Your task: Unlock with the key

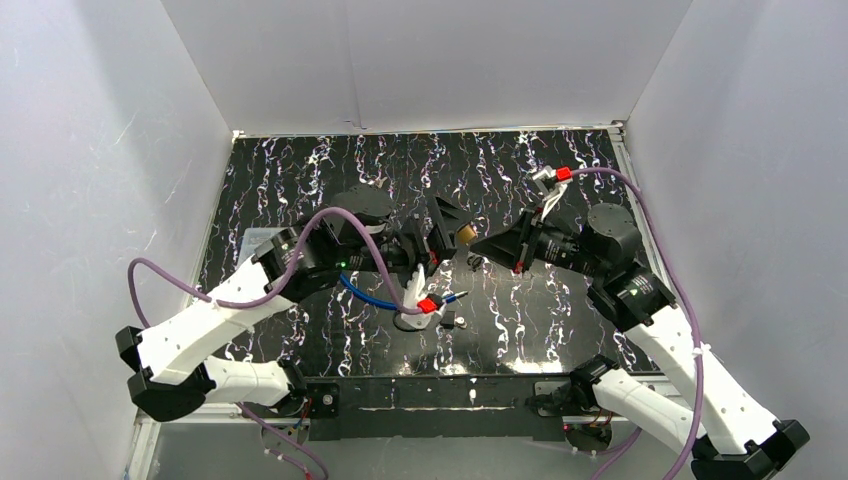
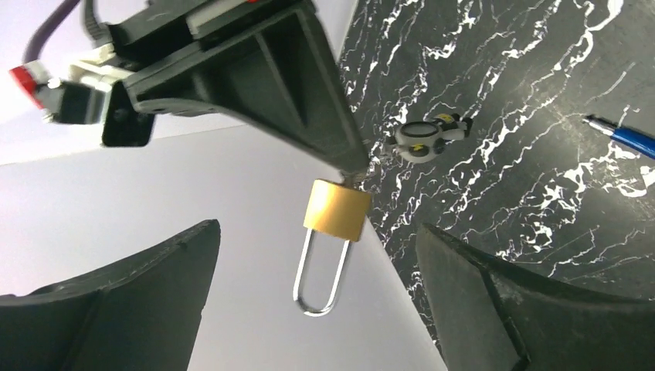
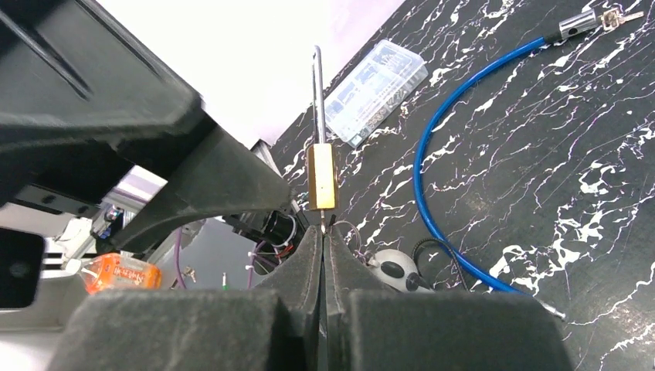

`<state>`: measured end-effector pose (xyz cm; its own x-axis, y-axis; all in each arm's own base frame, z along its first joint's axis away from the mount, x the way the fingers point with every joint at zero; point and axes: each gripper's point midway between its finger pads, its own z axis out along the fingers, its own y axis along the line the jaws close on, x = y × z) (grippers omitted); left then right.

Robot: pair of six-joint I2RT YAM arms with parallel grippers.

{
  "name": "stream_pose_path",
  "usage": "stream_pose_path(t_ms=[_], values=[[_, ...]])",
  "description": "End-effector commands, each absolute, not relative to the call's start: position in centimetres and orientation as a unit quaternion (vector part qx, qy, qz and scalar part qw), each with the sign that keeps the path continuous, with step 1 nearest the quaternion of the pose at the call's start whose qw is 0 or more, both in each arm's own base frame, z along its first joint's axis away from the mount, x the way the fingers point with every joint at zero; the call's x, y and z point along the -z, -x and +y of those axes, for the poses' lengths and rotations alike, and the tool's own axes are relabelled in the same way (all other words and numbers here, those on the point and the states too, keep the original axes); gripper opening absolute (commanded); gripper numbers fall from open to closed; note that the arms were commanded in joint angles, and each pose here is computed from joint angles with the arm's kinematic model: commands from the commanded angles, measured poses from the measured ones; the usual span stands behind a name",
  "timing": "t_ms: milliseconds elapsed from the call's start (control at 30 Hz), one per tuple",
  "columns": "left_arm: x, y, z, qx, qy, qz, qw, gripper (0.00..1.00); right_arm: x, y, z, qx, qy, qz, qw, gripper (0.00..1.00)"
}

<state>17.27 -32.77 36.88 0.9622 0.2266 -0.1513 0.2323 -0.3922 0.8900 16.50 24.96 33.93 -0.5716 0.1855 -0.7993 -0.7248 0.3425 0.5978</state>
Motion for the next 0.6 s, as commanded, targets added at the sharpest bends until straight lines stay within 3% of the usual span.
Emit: stream_pose_path(t_ms=[0,167,567], values=[[-38.1,-18.4,-32.4,0.057,-0.832,0.223,0.506,0.98,-36.2,-15.8,25.0,-0.545,0.232,0.667,0.453,0.01],[-37.9,-18.0,-31.8,0.155,-0.852,0.294,0.404,0.98,-36.5,-15.8,24.6,-0.519,0.255,0.669,0.466,0.01],[-35.4,-16.4,-31.1,0.231,-0.874,0.314,0.290,0.95,-37.3,-15.5,24.0,-0.486,0.284,0.669,0.485,0.01]])
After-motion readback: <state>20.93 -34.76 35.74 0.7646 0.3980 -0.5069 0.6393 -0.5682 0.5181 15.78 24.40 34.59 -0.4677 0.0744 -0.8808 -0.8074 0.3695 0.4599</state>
